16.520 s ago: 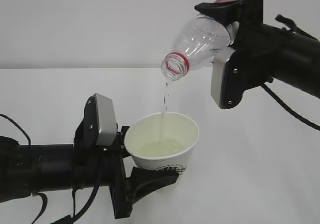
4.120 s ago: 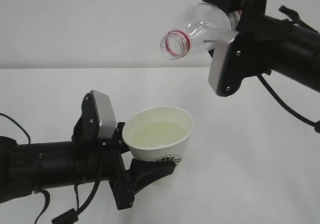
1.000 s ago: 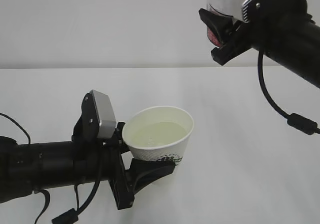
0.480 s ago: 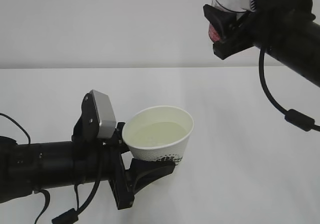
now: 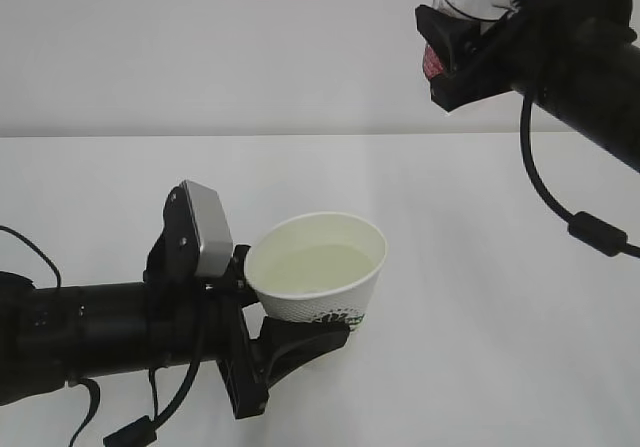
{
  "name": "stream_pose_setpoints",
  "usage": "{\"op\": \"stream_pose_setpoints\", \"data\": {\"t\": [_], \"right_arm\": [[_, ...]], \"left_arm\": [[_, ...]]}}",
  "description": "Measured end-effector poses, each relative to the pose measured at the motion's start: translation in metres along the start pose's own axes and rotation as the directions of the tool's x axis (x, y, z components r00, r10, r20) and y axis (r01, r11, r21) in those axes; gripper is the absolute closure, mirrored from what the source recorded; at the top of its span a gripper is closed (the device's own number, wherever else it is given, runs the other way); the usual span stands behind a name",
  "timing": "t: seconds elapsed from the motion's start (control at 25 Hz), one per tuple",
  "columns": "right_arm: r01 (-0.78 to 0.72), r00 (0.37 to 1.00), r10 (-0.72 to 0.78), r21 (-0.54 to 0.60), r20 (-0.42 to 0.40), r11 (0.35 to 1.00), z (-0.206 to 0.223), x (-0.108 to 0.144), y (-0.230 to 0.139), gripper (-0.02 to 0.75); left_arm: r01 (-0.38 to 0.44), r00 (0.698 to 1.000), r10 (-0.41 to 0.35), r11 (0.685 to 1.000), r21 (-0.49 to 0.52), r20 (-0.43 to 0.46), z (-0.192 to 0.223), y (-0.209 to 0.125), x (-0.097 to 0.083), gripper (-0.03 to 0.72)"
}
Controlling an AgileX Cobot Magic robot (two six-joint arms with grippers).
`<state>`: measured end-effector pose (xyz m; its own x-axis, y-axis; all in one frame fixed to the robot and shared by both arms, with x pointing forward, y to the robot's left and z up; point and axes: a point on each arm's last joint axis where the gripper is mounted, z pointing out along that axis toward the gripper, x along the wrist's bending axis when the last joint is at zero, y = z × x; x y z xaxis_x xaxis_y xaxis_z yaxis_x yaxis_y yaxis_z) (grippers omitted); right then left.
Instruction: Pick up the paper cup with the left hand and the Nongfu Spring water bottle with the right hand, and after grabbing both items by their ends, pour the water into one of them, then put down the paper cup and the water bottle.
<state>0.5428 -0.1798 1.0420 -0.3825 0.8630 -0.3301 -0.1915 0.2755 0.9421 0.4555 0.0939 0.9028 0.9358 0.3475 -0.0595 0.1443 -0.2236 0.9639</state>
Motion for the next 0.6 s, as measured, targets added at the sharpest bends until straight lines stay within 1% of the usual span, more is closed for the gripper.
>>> {"op": "stream_pose_setpoints", "data": {"t": [0.24, 0.36, 0.48, 0.6], "right_arm": [[-0.047, 0.999, 0.047, 0.009, 0.002, 0.999, 0.0, 0.0, -0.001, 0.265], [-0.072, 0.997, 0.072, 0.056, 0.007, 0.996, 0.0, 0.0, -0.005, 0.265], [-0.108, 0.994, 0.105, 0.103, 0.029, 0.989, 0.0, -0.002, -0.01, 0.265], [-0.133, 0.991, 0.128, 0.129, 0.046, 0.983, -0.001, -0.003, -0.012, 0.265]], "left_arm": [[0.0, 1.0, 0.0, 1.0, 0.0, 0.0, 0.0, 0.0, 0.0, 0.208], [0.0, 1.0, 0.0, 1.0, 0.0, 0.0, 0.0, 0.0, 0.0, 0.208], [0.0, 1.0, 0.0, 1.0, 0.0, 0.0, 0.0, 0.0, 0.0, 0.208], [0.0, 1.0, 0.0, 1.0, 0.001, 0.0, 0.0, 0.0, 0.0, 0.211]]}}
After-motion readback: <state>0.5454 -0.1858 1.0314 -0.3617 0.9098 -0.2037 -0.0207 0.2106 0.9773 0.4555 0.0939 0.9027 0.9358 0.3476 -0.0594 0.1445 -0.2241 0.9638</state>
